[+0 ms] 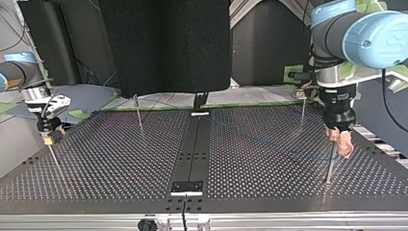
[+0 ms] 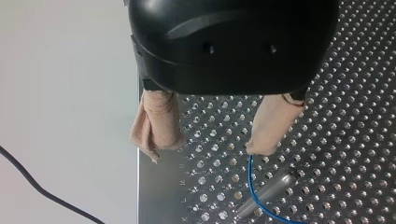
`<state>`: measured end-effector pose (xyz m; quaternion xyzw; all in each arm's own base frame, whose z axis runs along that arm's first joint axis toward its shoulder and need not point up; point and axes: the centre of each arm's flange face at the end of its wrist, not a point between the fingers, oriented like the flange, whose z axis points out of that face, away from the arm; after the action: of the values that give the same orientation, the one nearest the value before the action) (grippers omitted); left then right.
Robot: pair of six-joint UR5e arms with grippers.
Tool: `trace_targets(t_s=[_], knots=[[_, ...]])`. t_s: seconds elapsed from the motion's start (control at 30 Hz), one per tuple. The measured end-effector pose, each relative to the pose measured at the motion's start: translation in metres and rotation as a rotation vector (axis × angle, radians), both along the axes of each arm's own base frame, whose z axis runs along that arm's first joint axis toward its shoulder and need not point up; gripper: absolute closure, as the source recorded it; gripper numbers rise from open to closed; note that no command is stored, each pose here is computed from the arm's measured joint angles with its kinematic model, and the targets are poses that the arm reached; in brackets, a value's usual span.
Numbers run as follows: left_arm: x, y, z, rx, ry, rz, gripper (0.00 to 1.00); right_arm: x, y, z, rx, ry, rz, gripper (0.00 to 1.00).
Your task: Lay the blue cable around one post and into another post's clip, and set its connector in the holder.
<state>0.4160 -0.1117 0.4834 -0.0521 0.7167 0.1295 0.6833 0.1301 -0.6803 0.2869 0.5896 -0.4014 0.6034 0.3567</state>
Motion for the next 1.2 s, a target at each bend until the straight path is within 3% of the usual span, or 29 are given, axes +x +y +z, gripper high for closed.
trace_targets(t_s=[0.53, 0.73, 0.9, 1.03, 1.2], knots=[[-0.002, -0.005, -0.005, -0.005, 0.008, -0.018, 0.0, -0.001, 0.0, 0.0, 0.0, 0.0, -0.001, 0.01], [-0.01, -0.013, -0.017, 0.0, 0.003, -0.075, 0.0, 0.0, 0.0, 0.0, 0.001, 0.0, -0.001, 0.01], [-0.015, -0.028, -0.031, -0.026, -0.005, -0.139, 0.0, 0.0, 0.0, 0.0, 0.001, 0.0, 0.0, 0.01], [-0.015, -0.043, -0.052, -0.057, 0.012, -0.196, 0.0, 0.0, 0.0, 0.0, 0.0, 0.0, 0.0, 0.01], [-0.014, -0.059, -0.083, -0.095, 0.045, -0.22, 0.0, -0.001, 0.0, 0.0, 0.001, 0.0, -0.001, 0.01]])
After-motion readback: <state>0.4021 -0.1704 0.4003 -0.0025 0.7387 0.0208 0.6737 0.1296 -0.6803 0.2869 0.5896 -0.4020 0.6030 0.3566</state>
